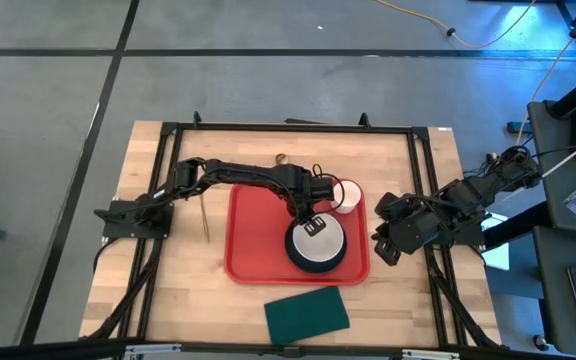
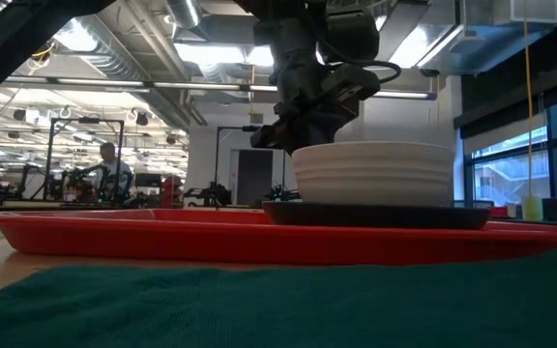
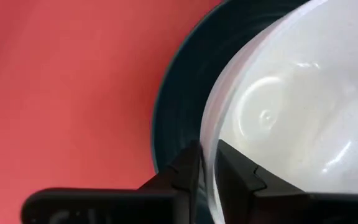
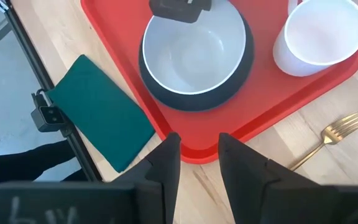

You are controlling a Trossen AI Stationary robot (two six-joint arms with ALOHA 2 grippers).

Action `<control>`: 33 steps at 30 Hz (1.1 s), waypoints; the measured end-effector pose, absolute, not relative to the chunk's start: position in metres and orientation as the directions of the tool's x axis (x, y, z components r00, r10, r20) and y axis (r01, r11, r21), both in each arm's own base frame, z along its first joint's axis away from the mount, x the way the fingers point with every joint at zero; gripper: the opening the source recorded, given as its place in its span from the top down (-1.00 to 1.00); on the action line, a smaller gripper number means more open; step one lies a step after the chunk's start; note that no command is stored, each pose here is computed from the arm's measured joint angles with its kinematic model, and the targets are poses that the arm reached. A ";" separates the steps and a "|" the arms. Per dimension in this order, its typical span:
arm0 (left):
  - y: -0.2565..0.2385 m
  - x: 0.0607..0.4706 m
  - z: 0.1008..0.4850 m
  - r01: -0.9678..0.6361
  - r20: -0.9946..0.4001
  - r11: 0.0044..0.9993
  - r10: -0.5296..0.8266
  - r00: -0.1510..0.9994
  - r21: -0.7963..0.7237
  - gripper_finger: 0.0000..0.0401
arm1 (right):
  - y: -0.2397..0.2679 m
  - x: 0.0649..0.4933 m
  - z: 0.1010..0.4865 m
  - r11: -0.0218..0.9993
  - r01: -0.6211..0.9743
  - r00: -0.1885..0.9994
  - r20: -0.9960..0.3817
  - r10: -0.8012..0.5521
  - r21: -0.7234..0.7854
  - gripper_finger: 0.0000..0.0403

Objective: Set up tray
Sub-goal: Put the white bowl on the black plate on the orange tray, then put the dark green napkin on the orange tray to the left of the black plate

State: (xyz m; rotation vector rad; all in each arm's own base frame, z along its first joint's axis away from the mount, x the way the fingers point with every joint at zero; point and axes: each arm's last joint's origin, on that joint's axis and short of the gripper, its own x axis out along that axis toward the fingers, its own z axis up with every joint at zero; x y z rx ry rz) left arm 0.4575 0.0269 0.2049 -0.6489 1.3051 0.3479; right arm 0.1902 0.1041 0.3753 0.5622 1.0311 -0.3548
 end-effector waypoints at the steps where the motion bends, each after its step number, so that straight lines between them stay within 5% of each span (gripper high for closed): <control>1: 0.027 0.457 0.205 -0.581 -0.961 0.776 -0.122 0.246 -0.247 0.75 | 0.104 0.190 0.375 0.805 0.527 0.476 -0.879 -0.017 0.270 0.45; 25: 0.037 0.447 0.232 -0.529 -0.957 0.811 -0.124 0.262 -0.250 0.31 | 0.104 0.190 0.375 0.806 0.527 0.476 -0.879 -0.017 0.270 0.45; 33: 0.052 0.438 0.282 -0.462 -0.963 0.862 -0.102 0.251 -0.211 0.29 | 0.104 0.190 0.375 0.816 0.518 0.471 -0.882 -0.020 0.258 0.45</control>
